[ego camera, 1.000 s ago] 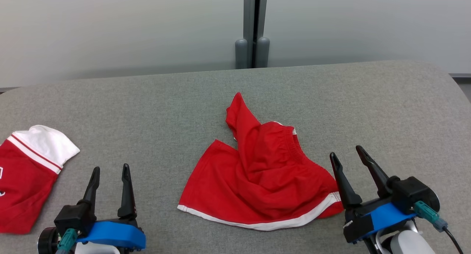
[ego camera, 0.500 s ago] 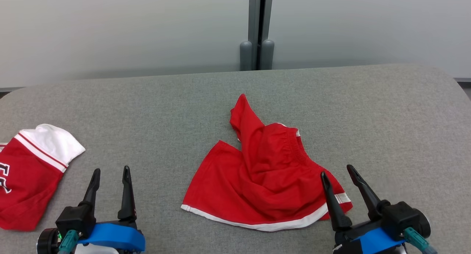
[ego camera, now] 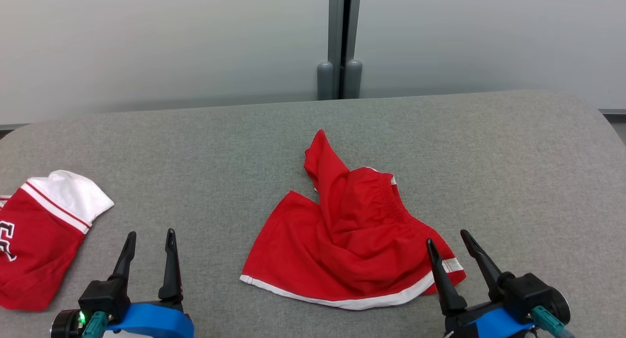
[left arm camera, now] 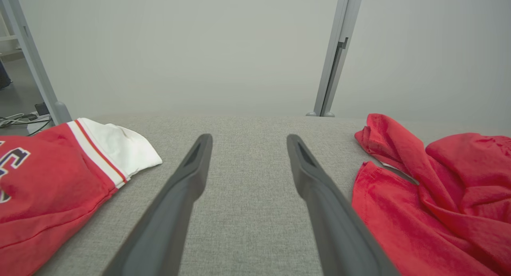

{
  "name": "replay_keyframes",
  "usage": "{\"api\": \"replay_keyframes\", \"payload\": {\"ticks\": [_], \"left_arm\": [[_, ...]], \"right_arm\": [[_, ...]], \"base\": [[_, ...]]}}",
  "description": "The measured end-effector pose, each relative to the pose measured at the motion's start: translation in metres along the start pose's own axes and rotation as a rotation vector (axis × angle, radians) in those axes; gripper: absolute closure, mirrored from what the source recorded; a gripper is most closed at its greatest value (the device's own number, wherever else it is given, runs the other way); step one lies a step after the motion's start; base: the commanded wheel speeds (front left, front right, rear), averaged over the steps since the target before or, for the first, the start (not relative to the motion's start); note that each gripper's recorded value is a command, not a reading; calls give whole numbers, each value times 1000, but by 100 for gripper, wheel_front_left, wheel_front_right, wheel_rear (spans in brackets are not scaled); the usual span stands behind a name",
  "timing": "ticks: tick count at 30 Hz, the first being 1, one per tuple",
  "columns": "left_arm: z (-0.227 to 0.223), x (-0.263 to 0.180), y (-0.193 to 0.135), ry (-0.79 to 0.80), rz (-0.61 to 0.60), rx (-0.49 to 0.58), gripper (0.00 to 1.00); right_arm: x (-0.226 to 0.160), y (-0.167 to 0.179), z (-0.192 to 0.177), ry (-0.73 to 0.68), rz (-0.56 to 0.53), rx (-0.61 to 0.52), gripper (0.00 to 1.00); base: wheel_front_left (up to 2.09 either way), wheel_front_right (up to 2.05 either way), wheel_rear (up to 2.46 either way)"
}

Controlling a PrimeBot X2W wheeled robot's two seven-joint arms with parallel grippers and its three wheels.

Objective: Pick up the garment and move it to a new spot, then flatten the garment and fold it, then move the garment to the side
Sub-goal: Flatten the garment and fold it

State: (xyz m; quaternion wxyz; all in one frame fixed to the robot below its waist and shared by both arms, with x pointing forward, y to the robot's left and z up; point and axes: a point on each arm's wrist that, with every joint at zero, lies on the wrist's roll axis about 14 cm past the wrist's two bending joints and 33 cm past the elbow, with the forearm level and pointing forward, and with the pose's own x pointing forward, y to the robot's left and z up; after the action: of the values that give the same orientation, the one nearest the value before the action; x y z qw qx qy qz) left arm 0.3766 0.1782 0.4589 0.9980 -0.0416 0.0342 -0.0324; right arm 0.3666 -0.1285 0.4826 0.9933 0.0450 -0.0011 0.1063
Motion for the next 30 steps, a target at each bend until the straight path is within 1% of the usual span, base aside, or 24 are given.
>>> {"api": "replay_keyframes", "payload": {"ticks": [4,6,10,13,18,23,30], "left_arm": [[-3,-1,-4,11,-18,12,0],[-8,0,-11,27,-51,26,0],[-22,0,-35,77,-145,53,0],[-36,1,-53,123,-223,80,0],[-58,0,-80,192,-330,96,0],[-83,-5,-87,281,-372,101,0],[-111,-8,-85,385,-380,93,0]], "right_arm": [[-3,-2,-7,22,-6,-10,0],[-5,-5,-11,38,-8,-22,0],[-8,-17,-19,73,-6,-62,0],[-8,-23,-25,100,1,-72,0],[-9,-23,-40,162,47,-98,0],[-10,-22,-55,221,85,-102,0],[-7,-26,-69,281,119,-116,0]], "base": [[0,0,0],[0,0,0],[0,0,0],[0,0,0],[0,0,0],[0,0,0],[0,0,0]]}}
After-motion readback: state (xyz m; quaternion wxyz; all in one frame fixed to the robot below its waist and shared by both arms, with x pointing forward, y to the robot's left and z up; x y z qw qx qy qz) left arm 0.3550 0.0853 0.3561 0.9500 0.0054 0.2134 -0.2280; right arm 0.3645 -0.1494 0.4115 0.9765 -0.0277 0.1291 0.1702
